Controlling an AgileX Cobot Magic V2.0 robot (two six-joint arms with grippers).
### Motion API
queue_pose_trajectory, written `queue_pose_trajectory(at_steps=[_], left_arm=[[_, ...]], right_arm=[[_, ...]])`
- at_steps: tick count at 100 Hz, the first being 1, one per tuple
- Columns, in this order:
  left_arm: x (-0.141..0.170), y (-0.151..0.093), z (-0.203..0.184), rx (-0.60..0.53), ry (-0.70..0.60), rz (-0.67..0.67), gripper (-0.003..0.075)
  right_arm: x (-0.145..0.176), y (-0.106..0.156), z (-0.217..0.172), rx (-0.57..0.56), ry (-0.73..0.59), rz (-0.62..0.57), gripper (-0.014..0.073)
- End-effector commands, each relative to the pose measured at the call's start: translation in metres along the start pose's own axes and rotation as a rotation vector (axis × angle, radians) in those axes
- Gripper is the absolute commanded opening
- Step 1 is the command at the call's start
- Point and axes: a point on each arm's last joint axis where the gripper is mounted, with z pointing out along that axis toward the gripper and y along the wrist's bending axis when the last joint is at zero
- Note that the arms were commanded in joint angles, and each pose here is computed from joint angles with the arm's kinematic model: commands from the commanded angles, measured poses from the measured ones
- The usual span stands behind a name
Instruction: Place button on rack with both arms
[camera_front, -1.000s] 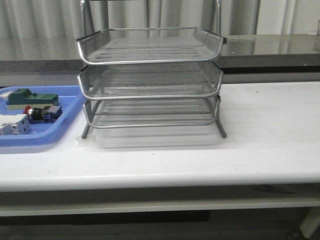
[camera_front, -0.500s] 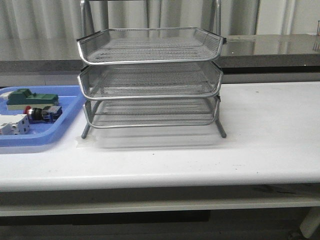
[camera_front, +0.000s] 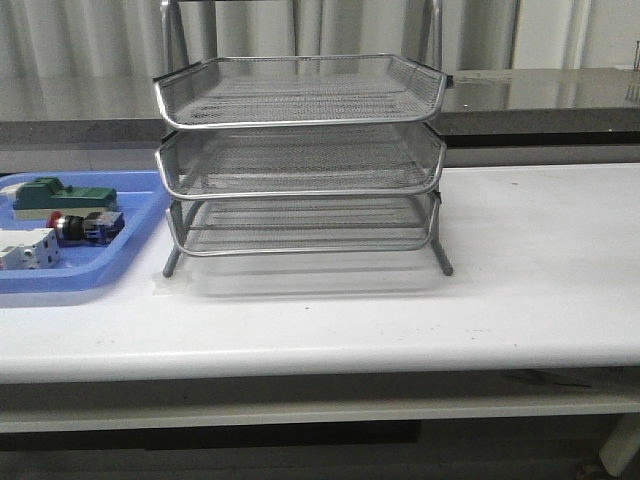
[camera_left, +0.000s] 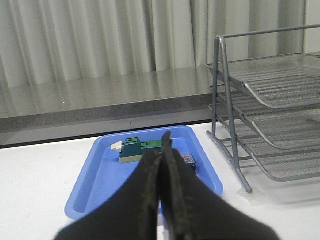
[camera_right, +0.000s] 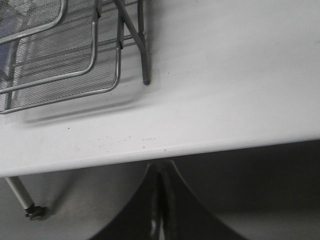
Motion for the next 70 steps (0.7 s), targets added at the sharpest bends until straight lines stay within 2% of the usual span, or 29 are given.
queue_pose_trajectory(at_steps=[1, 9, 26, 31, 50, 70], left_arm=[[0.002, 0.000, -0.002, 0.002, -0.078, -0.015, -0.0020], [0.002, 0.000, -0.002, 0.002, -0.078, -0.015, -0.0020], [0.002, 0.000, -0.002, 0.002, -0.078, -0.015, -0.0020], [0.002, 0.000, -0.002, 0.002, -0.078, -0.015, -0.0020], [0.002, 0.000, -0.002, 0.002, -0.078, -0.015, -0.0020], [0.002, 0.000, -0.002, 0.002, -0.078, -0.015, -0.0020]], right_arm=[[-0.016, 0.007, 0.002, -0.050, -0.074, 0.088, -0.0034], [-0.016, 0.008, 0.010, -0.066, -0.048, 0.128, 0.0053], [-0.016, 0.010, 0.021, -0.101, -0.023, 0.178, 0.0365], [-0.018, 0.010, 0.024, -0.107, -0.035, 0.188, 0.0421], [-0.025, 0.006, 0.044, -0.110, -0.078, 0.268, 0.0437], [-0.031, 0.011, 0.076, -0.141, -0.018, 0.271, 0.0437]])
